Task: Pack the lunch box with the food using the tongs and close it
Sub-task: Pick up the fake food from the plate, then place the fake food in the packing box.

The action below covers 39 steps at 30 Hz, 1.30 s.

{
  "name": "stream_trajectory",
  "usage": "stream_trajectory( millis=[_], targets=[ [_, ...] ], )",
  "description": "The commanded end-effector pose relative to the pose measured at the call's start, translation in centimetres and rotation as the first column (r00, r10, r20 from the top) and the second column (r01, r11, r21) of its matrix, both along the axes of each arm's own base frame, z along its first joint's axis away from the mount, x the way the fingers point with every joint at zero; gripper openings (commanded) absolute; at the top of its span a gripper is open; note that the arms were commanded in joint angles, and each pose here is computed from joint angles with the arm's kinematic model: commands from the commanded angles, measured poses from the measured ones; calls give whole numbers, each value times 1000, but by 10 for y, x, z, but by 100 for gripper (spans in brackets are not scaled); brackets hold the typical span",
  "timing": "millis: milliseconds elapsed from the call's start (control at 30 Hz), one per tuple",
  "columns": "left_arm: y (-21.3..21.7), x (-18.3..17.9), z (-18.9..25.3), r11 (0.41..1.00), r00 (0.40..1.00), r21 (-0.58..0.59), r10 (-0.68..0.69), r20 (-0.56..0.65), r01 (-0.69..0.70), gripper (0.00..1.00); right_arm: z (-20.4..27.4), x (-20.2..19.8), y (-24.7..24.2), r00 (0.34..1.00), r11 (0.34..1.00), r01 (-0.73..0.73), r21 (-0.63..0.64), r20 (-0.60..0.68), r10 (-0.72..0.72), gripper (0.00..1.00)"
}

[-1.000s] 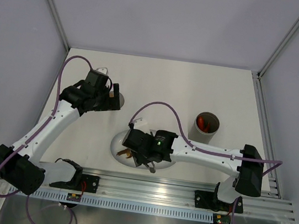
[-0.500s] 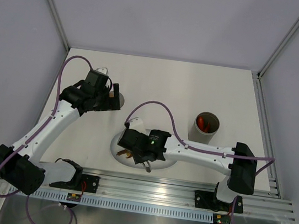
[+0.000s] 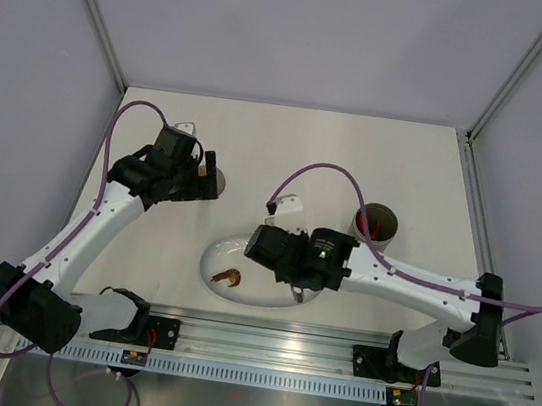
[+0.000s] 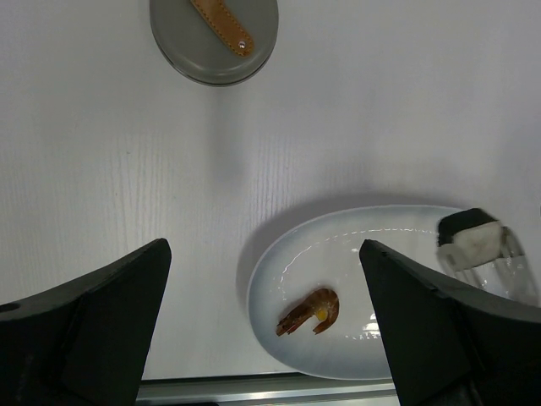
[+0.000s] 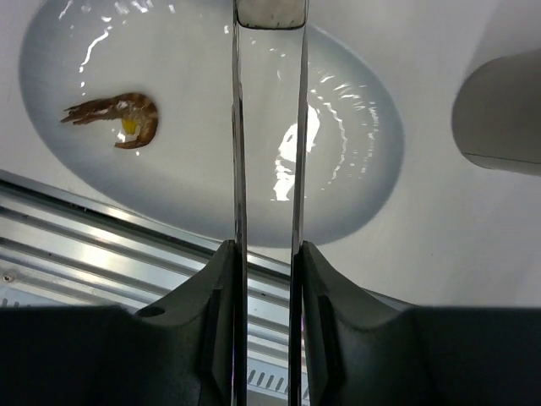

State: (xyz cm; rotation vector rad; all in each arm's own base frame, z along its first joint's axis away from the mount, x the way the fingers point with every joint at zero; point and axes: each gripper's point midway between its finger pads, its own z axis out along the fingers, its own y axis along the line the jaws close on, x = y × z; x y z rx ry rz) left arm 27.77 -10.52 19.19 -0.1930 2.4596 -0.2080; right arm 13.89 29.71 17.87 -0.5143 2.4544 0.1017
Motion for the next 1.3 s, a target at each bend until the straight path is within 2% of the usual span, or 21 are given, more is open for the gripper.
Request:
stream_trajectory(
  millis=[0, 167, 500, 967, 1267],
  targets=[
    [-2, 7, 10, 1000, 998, -15, -15, 53, 16, 99, 47, 26, -49, 975, 984, 171, 45, 133, -176, 28],
    [-3, 7, 8, 1000, 999, -14, -18, 47, 19, 99, 62, 32, -95, 943, 957, 288, 48, 158, -292, 28],
    [-7, 11, 10, 999, 999, -24, -24, 47, 26, 99, 86, 26, -165, 877, 902, 431, 29, 221, -426, 29],
    [-7, 11, 13, 999, 998, -28, -26, 52, 27, 99, 89, 9, -205, 822, 834, 514, 201, 164, -546, 29],
    [-8, 11, 11, 999, 998, -27, -31, 47, 33, 99, 76, 3, -222, 802, 809, 549, 210, 140, -581, 29]
  ],
)
